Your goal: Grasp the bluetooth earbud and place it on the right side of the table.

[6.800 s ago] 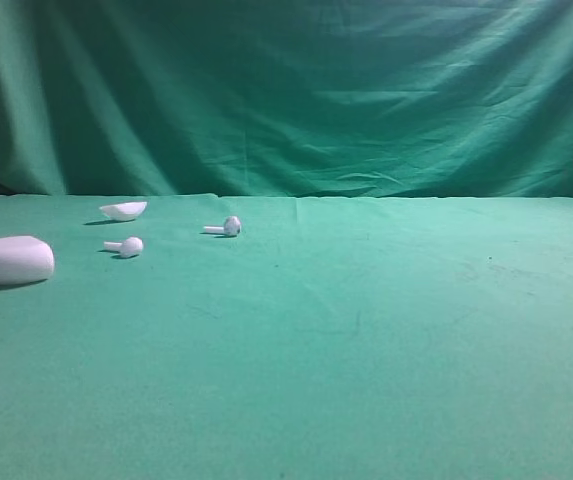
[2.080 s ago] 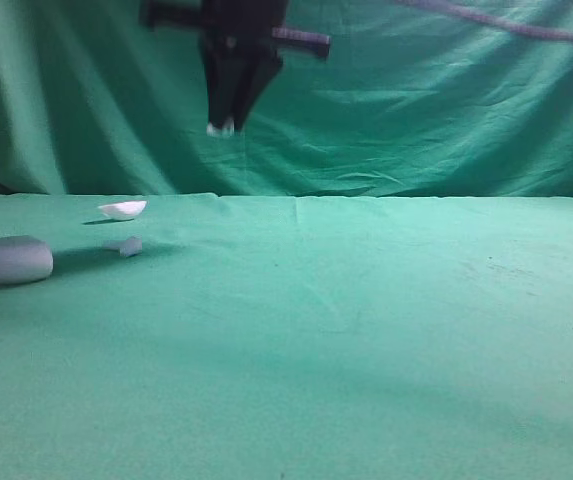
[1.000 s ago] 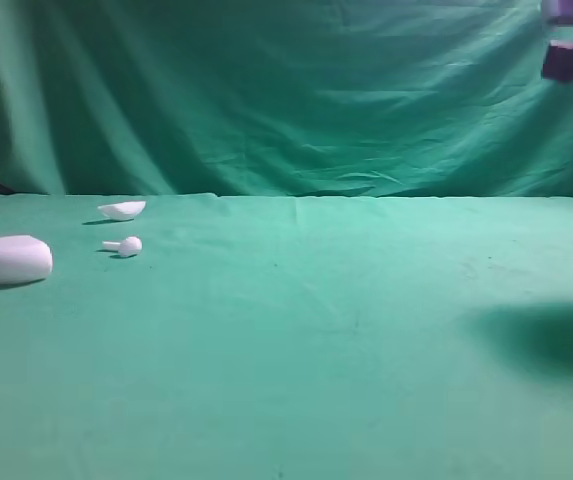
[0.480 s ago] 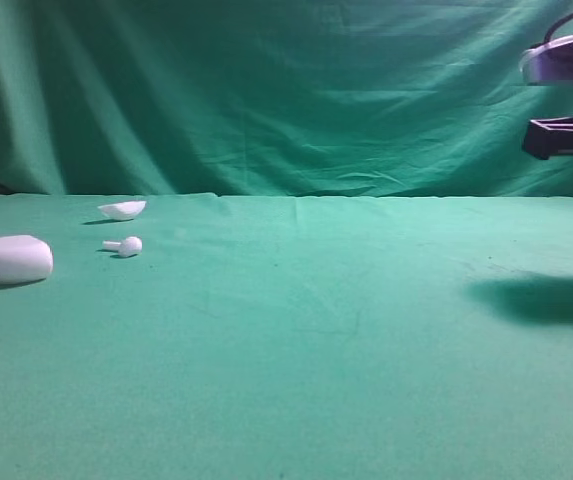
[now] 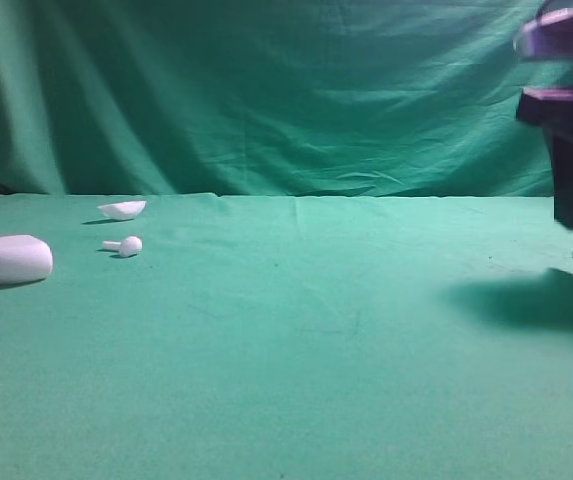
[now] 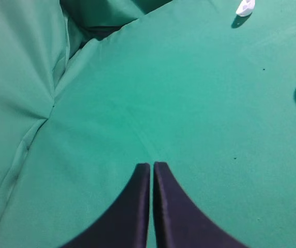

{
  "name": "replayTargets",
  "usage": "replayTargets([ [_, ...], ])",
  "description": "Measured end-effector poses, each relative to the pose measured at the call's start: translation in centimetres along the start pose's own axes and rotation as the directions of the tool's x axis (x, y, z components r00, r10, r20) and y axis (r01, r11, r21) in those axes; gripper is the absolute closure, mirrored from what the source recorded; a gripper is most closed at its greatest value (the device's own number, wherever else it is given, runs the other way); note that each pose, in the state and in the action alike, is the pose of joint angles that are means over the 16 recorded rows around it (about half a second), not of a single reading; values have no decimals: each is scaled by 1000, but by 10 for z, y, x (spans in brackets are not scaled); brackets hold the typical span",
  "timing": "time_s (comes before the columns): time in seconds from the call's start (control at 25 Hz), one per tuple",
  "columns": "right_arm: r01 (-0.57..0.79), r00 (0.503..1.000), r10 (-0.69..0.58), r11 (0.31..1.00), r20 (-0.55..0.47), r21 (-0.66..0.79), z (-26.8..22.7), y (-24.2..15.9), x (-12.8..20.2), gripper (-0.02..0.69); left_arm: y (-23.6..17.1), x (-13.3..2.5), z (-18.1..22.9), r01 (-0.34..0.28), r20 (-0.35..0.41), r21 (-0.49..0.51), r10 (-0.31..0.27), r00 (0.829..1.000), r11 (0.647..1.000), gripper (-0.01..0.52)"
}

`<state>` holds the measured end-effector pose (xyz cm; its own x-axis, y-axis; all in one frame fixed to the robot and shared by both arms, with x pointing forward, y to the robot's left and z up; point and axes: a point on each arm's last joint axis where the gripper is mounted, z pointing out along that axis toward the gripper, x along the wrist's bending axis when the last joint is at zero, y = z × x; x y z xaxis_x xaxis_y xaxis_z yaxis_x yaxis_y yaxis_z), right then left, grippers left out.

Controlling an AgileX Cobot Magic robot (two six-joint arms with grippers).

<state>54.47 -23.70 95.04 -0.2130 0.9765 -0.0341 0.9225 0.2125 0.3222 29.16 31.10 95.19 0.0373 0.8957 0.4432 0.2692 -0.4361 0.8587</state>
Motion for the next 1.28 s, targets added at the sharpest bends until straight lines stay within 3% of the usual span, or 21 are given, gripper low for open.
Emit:
replayTargets([
  [0.16,-6,1000,6,999,2,-38,-29,5,-1,351,0,0,0,0,0,0,0,1000,1000,514],
  [0.44,-27,1000,26,980,-7,-196,-117,-5,-3,524,0,0,0,0,0,0,0,1000,1000,514],
  [0.68,-43,999,36,926,-25,-374,-194,-46,-3,649,0,0,0,0,0,0,0,1000,1000,514],
  [0.96,-45,999,27,823,-40,-566,-246,-118,-2,665,0,0,0,0,0,0,0,1000,1000,514],
  [1.28,-54,998,11,655,-62,-754,-260,-190,1,665,0,0,0,0,0,0,0,1000,1000,514],
])
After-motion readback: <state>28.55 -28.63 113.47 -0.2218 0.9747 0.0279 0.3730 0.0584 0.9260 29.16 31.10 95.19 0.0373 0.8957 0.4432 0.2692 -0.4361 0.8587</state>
